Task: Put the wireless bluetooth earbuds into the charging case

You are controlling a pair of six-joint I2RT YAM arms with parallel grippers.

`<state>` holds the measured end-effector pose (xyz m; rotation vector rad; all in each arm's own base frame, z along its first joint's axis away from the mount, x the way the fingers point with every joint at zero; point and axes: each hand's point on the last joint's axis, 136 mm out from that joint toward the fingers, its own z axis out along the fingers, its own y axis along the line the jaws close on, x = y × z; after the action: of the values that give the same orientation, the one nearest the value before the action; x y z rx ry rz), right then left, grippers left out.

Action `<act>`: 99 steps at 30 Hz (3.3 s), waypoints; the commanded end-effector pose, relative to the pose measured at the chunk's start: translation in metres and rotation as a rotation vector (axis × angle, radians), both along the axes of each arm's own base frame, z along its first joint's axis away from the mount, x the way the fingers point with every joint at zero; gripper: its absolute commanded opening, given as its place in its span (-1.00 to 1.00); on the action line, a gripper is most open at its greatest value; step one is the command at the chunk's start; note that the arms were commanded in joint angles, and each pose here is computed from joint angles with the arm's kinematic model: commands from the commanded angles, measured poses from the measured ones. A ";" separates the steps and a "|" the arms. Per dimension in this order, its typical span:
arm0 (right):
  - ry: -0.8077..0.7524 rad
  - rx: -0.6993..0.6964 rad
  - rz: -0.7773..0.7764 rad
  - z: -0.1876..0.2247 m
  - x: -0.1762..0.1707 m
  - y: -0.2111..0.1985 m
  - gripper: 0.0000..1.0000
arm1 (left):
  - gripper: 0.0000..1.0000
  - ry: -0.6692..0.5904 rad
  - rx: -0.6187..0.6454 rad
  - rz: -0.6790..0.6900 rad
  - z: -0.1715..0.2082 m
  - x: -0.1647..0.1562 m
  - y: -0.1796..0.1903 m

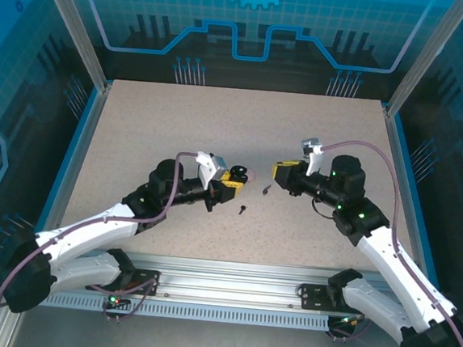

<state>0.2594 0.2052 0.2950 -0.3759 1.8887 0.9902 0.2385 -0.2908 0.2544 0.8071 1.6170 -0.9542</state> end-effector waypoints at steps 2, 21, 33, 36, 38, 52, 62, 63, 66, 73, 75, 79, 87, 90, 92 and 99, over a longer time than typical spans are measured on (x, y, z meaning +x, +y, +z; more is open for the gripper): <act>-0.102 0.069 0.049 0.043 -0.008 0.005 -0.46 | -0.98 -0.043 -0.073 -0.051 0.025 -0.003 -0.014; 0.315 -0.353 -0.065 -0.095 0.009 -0.021 -0.23 | -0.97 -0.087 -0.010 0.073 0.025 0.001 0.010; 0.483 -0.566 0.077 -0.189 -0.025 0.033 0.04 | -0.99 -0.185 -0.057 0.186 0.053 -0.002 0.038; 0.520 -0.614 0.023 -0.199 -0.013 0.048 0.04 | -0.99 -0.192 -0.048 0.194 0.057 -0.005 0.042; 0.575 -0.624 -0.007 -0.207 -0.007 0.055 0.03 | -0.99 -0.195 -0.046 0.199 0.059 -0.007 0.046; 0.729 -0.725 -0.127 -0.249 0.013 0.065 -0.02 | -0.99 -0.197 -0.044 0.204 0.057 -0.015 0.053; 0.773 -0.806 -0.106 -0.276 0.009 0.075 -0.18 | -0.98 -0.192 -0.037 0.205 0.054 -0.015 0.053; 0.779 -0.811 -0.104 -0.278 0.007 0.076 -0.20 | -0.98 -0.193 -0.038 0.206 0.054 -0.014 0.053; 0.792 -0.816 -0.098 -0.283 0.004 0.077 -0.26 | -0.98 -0.194 -0.037 0.208 0.054 -0.015 0.054; 0.802 -0.858 -0.070 -0.291 -0.002 0.081 -0.36 | -0.98 -0.198 -0.032 0.210 0.053 -0.014 0.054; 0.804 -0.881 -0.067 -0.293 -0.004 0.080 -0.41 | -0.98 -0.196 -0.032 0.210 0.054 -0.014 0.054; 0.814 -0.913 -0.055 -0.298 -0.008 0.078 -0.48 | -0.98 -0.197 -0.030 0.211 0.053 -0.014 0.055; 0.814 -0.928 -0.050 -0.296 -0.013 0.071 -0.64 | -0.98 -0.195 -0.020 0.217 0.051 -0.015 0.057; 0.806 -0.893 -0.049 -0.289 -0.012 0.071 -0.65 | -0.98 -0.186 -0.014 0.219 0.049 -0.015 0.057; 0.791 -0.873 -0.054 -0.282 -0.010 0.069 -0.66 | -0.98 -0.181 -0.015 0.220 0.048 -0.015 0.057; 0.760 -0.926 -0.041 -0.268 -0.005 0.053 -0.50 | -0.98 -0.168 -0.011 0.220 0.044 -0.014 0.057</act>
<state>0.2598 0.2685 0.0184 -0.4608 2.9675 0.1701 0.2248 -0.2357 0.3020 0.6700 1.5130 -0.7356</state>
